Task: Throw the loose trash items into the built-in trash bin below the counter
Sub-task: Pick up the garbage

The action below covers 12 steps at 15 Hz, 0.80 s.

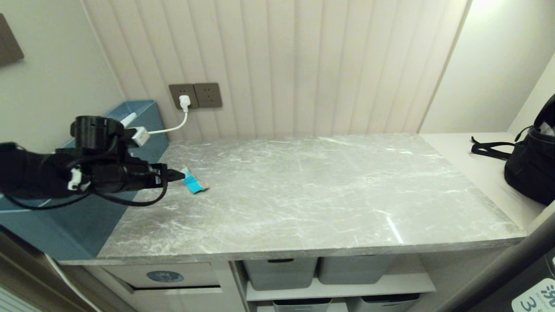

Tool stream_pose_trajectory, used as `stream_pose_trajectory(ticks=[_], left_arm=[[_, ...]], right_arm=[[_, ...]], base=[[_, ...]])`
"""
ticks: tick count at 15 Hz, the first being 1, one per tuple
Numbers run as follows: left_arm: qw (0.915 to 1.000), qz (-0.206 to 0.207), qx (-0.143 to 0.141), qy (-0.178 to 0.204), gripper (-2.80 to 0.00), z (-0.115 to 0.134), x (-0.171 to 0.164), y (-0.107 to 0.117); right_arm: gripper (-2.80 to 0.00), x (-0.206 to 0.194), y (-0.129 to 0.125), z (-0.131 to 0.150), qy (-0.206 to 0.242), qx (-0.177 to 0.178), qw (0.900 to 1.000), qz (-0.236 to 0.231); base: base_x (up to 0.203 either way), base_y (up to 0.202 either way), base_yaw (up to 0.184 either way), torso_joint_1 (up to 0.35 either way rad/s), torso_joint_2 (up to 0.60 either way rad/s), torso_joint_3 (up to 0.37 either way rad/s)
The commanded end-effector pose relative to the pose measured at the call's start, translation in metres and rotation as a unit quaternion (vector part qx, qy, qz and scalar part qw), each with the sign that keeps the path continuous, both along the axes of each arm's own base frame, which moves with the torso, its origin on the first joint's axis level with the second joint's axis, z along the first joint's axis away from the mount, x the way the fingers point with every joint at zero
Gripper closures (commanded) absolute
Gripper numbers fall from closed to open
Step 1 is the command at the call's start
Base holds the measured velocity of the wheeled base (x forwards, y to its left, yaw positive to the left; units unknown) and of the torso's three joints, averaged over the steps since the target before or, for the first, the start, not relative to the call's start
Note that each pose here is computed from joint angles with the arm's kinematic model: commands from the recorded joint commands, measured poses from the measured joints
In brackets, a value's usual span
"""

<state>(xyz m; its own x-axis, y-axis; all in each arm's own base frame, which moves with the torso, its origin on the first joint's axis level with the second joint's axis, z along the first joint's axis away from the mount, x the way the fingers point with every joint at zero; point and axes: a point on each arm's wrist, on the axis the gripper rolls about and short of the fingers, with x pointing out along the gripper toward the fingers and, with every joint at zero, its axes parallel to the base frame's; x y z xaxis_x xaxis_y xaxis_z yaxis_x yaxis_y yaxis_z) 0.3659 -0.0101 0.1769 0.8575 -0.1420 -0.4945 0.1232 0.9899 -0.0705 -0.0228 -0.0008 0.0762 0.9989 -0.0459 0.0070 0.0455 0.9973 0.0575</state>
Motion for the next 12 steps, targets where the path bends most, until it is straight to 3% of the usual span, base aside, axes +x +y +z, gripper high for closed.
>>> stream_pose_trajectory(ticks=[1,6,12], left_arm=[[0.9999,0.007,0.003,-0.015,-2.80,-0.037,0.034,0.000],[0.9977,0.016,0.005,-0.066,-2.80,-0.047,0.087,-0.001],[0.9983,0.011,0.004,-0.057,-2.80,-0.064,0.102,-0.005]], right_arm=[[0.00,0.000,0.000,0.000,0.001,0.000,1.000,0.000],[0.00,0.000,0.000,0.000,0.002,0.001,1.000,0.000],[0.00,0.000,0.000,0.000,0.001,0.001,1.000,0.000]], base=[[0.000,0.000,0.000,0.000,0.00,0.000],[0.000,0.000,0.000,0.000,0.00,0.000],[0.000,0.000,0.000,0.000,0.00,0.000]])
